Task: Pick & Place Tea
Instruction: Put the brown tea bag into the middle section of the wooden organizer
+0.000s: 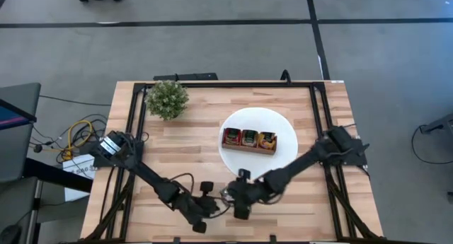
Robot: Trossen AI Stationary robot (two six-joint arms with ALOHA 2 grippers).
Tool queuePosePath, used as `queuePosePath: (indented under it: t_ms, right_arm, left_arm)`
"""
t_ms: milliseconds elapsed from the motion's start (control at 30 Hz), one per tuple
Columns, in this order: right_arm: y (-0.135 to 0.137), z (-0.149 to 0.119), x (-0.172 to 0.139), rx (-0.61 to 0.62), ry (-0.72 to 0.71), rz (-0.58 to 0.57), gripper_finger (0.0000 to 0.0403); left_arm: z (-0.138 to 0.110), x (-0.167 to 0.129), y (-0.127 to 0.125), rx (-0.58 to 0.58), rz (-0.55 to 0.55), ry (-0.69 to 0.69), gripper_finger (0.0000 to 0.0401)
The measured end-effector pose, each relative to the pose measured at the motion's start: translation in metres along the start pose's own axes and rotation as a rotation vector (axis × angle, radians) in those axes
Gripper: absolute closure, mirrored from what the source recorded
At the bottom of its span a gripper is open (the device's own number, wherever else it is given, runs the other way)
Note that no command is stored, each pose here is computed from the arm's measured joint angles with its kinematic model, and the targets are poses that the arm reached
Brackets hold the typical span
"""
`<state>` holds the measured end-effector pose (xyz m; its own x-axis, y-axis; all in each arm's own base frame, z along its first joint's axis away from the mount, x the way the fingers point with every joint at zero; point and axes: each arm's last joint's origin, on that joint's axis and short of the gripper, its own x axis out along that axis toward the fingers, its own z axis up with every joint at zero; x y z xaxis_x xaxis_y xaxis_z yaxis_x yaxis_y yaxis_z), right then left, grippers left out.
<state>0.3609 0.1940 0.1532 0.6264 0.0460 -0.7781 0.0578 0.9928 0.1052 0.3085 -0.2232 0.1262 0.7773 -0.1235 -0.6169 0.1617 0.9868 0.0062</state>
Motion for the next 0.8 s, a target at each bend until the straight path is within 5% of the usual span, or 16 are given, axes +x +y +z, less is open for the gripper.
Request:
queuePosePath:
  t_ms: [167,433,567,800]
  right_arm:
    - [-0.022,0.008,0.029,-0.104,-0.027,0.0,0.0143]
    - [-0.039,0.005,0.052,-0.218,0.042,0.115,0.0165]
    - [-0.031,-0.002,0.054,-0.31,0.044,0.086,0.0215]
    - [-0.021,-0.012,0.052,-0.36,0.078,0.065,0.0362]
  left_arm:
    - [-0.011,0.002,0.003,-0.011,0.071,0.074,0.0401]
    - [-0.017,0.0,0.002,-0.013,0.119,0.112,0.0401]
    - [-0.019,0.0,0.003,-0.011,0.134,0.122,0.0401]
    - [-0.022,-0.013,0.007,-0.013,0.247,0.176,0.0401]
